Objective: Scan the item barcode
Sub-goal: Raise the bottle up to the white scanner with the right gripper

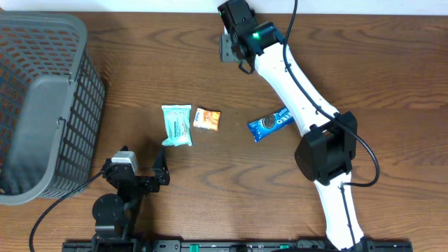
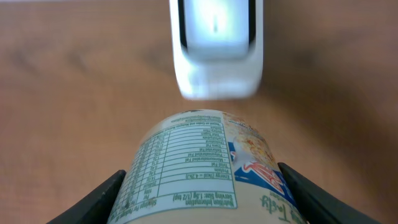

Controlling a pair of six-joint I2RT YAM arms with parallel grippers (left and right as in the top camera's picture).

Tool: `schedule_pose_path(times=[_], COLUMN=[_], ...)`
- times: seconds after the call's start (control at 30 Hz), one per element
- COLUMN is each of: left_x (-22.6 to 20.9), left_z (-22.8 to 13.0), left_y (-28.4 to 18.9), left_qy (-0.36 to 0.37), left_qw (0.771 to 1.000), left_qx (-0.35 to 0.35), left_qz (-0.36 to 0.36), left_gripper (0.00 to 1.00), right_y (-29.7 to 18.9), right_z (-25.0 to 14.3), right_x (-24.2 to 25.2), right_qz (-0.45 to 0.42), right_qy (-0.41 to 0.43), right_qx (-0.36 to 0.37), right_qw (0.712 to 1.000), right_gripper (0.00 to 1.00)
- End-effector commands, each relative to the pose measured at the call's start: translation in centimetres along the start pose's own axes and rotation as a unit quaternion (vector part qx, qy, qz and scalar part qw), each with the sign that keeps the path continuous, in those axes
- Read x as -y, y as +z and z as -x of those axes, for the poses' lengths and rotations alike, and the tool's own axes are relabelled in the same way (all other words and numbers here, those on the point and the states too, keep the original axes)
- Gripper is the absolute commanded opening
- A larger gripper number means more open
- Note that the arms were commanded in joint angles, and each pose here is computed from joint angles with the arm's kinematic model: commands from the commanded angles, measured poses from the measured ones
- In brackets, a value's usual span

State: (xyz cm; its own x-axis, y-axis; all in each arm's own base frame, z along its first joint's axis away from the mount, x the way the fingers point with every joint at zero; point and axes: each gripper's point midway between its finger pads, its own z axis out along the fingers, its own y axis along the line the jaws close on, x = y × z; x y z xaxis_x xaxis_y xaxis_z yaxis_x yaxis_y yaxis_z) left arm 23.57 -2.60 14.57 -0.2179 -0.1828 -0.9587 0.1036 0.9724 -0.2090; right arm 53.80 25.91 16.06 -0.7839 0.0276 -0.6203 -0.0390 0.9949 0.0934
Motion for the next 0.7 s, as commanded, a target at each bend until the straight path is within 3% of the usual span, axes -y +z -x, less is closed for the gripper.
schedule_pose_path(times=[0.0, 0.27, 0.67], left_x=[0.0, 0.0, 0.0], left_z=[-1.3, -1.3, -1.3], left_y=[0.1, 0.1, 0.1], left_qy=[0.007, 0.007, 0.007], left_qw=[1.000, 1.000, 1.000], left_qx=[-0.020, -0.020, -0.020], left_qz=[-0.003, -0.003, -0.003], left_gripper=[0.98, 0.98, 0.98], right_y=[-0.9, 0.0, 7.3], right_z=[3.5, 8.0, 10.1], right_x=[0.2, -0.4, -0.2], right_qz=[-0.021, -0.012, -0.041], right_qy=[-0.033, -0.032, -0.051], right_qx=[0.073, 0.169, 0.283], right_qw=[0.997, 0.985, 0.957], right_gripper=[0.43, 0.45, 0.47])
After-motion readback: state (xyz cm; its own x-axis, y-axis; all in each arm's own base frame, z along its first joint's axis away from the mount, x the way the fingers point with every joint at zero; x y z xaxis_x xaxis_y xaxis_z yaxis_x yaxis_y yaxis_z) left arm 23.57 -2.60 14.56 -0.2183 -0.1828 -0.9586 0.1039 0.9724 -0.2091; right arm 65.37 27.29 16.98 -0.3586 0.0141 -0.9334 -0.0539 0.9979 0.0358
